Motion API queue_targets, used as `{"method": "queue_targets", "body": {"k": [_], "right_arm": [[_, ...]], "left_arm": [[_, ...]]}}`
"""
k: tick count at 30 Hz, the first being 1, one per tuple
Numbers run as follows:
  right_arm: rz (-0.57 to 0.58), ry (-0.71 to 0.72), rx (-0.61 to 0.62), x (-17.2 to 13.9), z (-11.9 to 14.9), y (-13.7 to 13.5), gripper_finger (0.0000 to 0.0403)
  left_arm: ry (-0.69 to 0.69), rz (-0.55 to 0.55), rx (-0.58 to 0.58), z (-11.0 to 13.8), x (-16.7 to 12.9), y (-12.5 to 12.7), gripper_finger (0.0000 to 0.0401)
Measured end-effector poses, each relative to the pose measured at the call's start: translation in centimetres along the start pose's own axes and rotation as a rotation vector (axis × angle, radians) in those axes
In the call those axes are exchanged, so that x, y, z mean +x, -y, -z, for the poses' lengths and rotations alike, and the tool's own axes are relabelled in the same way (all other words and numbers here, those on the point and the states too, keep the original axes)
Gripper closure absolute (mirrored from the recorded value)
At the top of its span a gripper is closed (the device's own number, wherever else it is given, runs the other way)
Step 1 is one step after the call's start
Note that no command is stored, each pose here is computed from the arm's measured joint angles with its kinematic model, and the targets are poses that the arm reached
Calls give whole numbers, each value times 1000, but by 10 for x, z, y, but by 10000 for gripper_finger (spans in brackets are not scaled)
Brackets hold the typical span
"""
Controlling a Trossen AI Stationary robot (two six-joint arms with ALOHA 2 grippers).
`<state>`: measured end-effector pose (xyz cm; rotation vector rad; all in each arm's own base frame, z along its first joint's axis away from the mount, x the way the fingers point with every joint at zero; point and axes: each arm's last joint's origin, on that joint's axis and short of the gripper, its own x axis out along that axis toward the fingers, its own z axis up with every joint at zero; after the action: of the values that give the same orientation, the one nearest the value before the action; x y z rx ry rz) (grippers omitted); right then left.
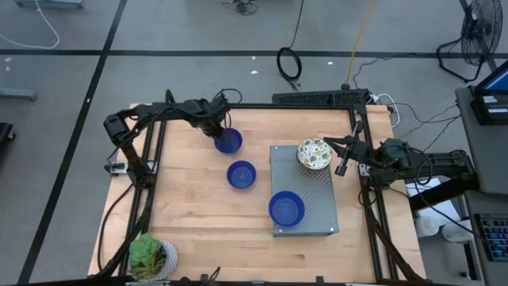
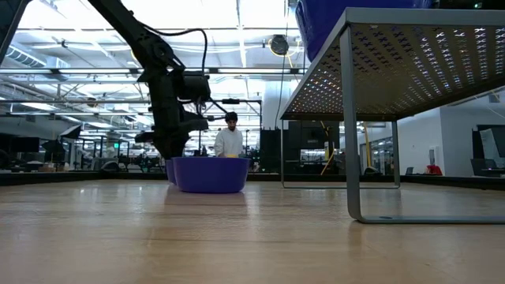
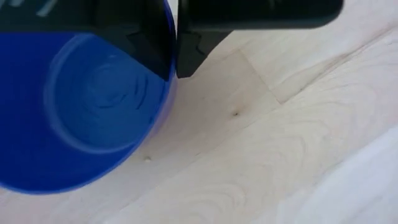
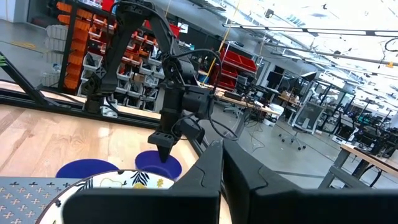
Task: Pick & Place Mini bowls
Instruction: Stack the top blue bowl on the blue bowl on the shelf
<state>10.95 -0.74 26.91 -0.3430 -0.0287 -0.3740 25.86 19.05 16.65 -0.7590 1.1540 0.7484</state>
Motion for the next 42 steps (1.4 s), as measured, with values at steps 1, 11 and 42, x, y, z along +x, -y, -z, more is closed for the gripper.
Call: {"method": "queue_targets", "body": {"k": [1,11,42], "right_arm": [[0,0,0,0,0,0,403],[0,0,-10,0,0,0,403],[-1,-7,-17,2,1,-1,403]], "left_arm": [[6,-2,-1,0,-3,0,385],[189,114,-21,10,-69,15,387],[572,689,651,51,-272,215,397]]}}
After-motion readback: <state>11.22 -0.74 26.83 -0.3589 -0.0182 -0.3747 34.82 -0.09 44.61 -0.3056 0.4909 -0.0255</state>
